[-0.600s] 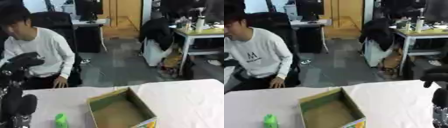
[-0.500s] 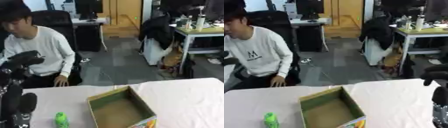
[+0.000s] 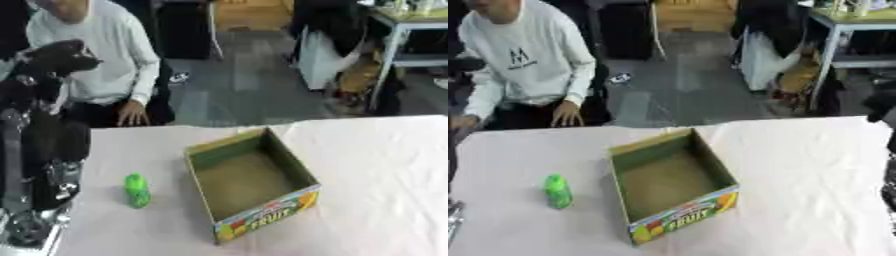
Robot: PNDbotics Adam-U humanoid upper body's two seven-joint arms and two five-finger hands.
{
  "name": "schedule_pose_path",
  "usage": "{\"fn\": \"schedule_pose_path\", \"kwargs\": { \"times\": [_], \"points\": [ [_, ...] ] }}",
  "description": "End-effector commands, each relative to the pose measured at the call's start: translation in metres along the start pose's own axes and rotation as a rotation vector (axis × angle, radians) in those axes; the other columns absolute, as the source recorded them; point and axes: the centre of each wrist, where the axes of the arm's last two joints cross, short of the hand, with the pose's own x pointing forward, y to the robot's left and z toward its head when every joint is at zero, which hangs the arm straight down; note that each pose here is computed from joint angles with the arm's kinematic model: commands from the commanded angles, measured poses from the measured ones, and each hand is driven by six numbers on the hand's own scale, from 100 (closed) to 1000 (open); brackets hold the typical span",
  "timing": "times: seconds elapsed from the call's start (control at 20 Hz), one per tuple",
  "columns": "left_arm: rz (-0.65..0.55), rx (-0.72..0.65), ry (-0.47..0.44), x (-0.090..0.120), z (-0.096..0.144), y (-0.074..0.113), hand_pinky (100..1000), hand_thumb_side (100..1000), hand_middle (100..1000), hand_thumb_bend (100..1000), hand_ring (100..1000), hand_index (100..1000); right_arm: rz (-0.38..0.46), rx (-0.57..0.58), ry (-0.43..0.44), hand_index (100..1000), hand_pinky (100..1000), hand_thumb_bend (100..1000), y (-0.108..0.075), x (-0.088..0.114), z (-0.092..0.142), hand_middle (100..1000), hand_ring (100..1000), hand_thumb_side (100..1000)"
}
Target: Pick up objects on the table and place them in the box.
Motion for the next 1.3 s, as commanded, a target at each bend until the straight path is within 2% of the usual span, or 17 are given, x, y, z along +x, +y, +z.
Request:
{"fn": "schedule_pose_path", "kwargs": {
  "times": [0.05,0.35,0.65,1.1,1.3],
  "points": [
    [-0.029,-0.007,-0.025,0.004,-0.007,0.007,833,760,776,659,682,842,0.015,-0.006,-0.035,651,293,100,-0.005,0.002,-0.01,571,475,650],
    [-0.091,-0.091,0.09,-0.008,-0.008,0.008,877,781,794,698,699,856,0.016,-0.003,-0.018,651,293,100,-0.005,0.002,-0.009,570,470,653],
    [-0.154,-0.216,0.112,-0.026,-0.02,0.012,851,764,793,716,699,859,0.015,0.001,-0.01,652,293,100,-0.005,0.002,-0.009,570,468,654],
    [-0.341,-0.494,0.195,-0.08,-0.027,0.031,793,775,799,725,692,872,0.012,0.007,-0.011,652,293,100,-0.004,0.002,-0.01,570,467,655],
    [-0.433,-0.615,0.241,-0.103,-0.024,0.038,716,768,794,731,654,882,0.007,0.005,-0.013,652,296,100,-0.004,0.002,-0.01,570,468,656]
  ]
}}
